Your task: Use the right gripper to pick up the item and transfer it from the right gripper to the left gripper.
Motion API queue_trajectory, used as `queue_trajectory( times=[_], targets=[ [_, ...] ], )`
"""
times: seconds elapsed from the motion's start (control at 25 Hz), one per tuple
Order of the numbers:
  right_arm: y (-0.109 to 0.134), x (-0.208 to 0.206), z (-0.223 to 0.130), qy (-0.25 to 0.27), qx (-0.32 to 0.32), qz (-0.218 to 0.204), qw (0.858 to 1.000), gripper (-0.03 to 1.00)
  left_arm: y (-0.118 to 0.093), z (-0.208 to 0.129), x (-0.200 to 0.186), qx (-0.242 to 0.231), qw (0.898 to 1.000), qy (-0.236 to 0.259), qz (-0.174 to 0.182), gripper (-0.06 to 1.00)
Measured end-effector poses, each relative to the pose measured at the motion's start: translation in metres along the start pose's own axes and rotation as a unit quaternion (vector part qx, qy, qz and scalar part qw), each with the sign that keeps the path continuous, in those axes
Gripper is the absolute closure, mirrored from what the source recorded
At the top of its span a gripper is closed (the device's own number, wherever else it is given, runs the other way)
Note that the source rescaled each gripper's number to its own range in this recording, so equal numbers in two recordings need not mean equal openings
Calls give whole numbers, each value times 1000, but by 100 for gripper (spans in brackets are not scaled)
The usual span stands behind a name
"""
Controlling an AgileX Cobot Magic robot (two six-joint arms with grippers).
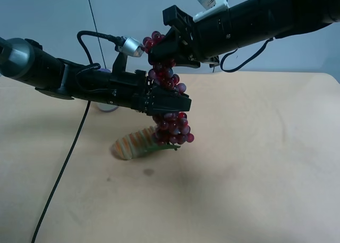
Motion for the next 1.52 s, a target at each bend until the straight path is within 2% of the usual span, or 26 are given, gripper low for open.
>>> queue_trajectory(
  times=[0.6, 0.68, 0.84, 0.92, 1.04, 1.28, 1.52],
  targets=[
    [-1, 1, 2, -7, 0, -7, 1000, 96, 0, 0, 0, 0, 1000, 0, 0, 84],
    [-1, 1, 2, -7, 0, -7, 1000, 83, 0, 0, 0, 0, 1000, 0, 0, 84],
    [-7, 0, 2, -7, -13, -23, 1000, 35, -1, 1, 0, 0, 1000, -3, -3, 84],
    [-10, 0, 2, -5, -21, -31, 999, 21, -1, 1, -1, 0, 1000, -4, -6, 85],
    [-11, -1, 1, -1, -28, -36, 999, 15, -2, 1, -1, 1, 1000, -3, -8, 86],
    [-11, -3, 0, 4, -36, -39, 999, 14, -2, -1, 0, 0, 1000, 1, -11, 86],
    [5, -21, -5, 23, -92, -46, 994, 12, -3, -1, 0, -8, 1000, 1, -11, 86]
  ],
)
Point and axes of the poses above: a point on each arm's last joint axis where the gripper is mounted, x pointing out along that axis toward the gripper, y along the wrist's bending axis when the last joint is at zero, z = x × y, the point moved 6 cm from there along x, pointing out along that axis toward the gripper, and after that the axes turned 4 degrees about -x, right-handed, at the moved point
